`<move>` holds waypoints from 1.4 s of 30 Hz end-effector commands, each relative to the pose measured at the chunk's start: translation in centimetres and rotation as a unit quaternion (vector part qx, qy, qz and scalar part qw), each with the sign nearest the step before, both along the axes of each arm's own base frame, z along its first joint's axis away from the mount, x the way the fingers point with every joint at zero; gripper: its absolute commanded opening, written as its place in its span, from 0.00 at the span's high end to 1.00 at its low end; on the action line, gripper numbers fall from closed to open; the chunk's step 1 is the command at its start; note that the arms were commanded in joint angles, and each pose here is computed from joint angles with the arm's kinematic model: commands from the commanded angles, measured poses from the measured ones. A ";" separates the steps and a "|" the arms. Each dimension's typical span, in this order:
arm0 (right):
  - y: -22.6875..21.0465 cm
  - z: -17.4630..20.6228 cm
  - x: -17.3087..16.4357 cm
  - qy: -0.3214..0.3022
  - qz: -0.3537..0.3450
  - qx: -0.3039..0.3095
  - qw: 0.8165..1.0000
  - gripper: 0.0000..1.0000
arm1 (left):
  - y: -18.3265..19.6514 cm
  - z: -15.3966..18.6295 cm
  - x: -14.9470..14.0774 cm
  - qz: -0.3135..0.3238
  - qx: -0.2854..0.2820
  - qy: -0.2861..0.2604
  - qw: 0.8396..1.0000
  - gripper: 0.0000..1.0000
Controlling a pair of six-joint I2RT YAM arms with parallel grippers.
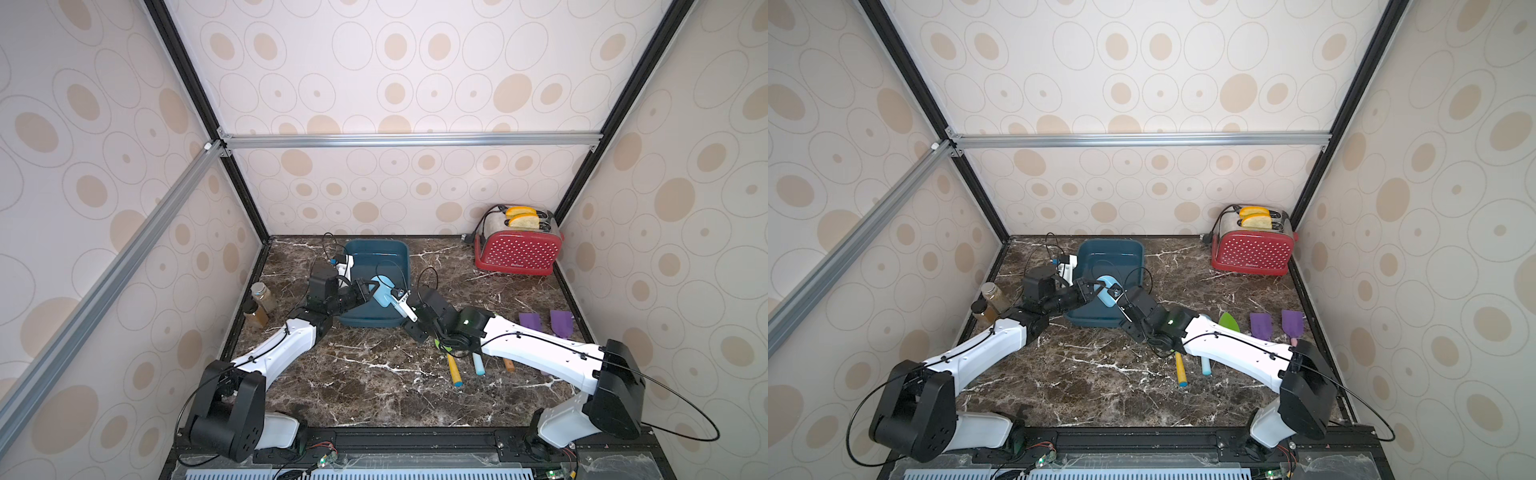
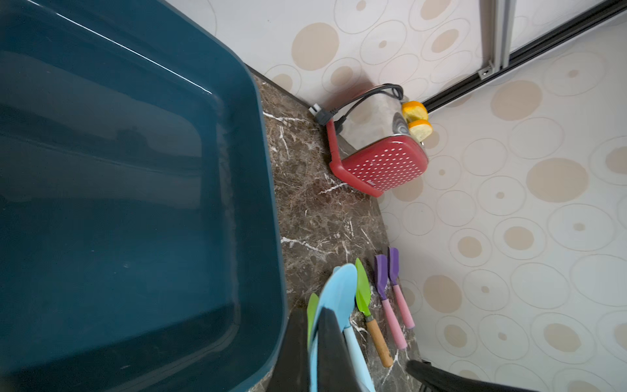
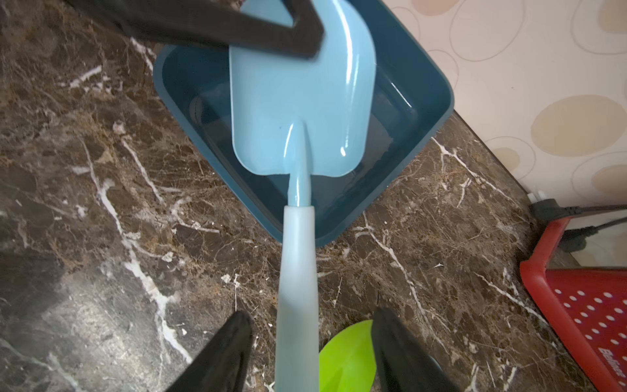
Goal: Put the shovel into the storage box
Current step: Pick up the shovel from the center of the board, then place the shovel in the storage box.
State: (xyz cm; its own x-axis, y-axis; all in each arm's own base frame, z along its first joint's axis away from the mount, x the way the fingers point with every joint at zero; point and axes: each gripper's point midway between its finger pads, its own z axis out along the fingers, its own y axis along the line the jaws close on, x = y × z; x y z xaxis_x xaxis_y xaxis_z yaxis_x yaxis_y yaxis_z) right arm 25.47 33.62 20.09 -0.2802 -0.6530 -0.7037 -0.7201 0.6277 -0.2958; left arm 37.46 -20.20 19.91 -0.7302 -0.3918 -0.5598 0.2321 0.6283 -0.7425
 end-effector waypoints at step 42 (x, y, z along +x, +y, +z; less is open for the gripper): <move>-16.8 -8.5 -5.3 0.074 -0.198 0.015 0.977 0.30 | -2.8 -14.3 13.6 -0.275 0.143 0.147 0.939 0.98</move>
State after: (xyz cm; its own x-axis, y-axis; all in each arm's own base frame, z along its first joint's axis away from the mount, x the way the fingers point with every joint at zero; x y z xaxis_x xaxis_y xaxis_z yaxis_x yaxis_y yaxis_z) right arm 20.24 16.50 12.10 -0.5939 -0.4713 -0.6520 -0.4568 0.8647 -0.2089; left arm 51.39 -22.50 6.39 -0.9287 0.1799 -0.3244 0.3592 0.6546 -0.6652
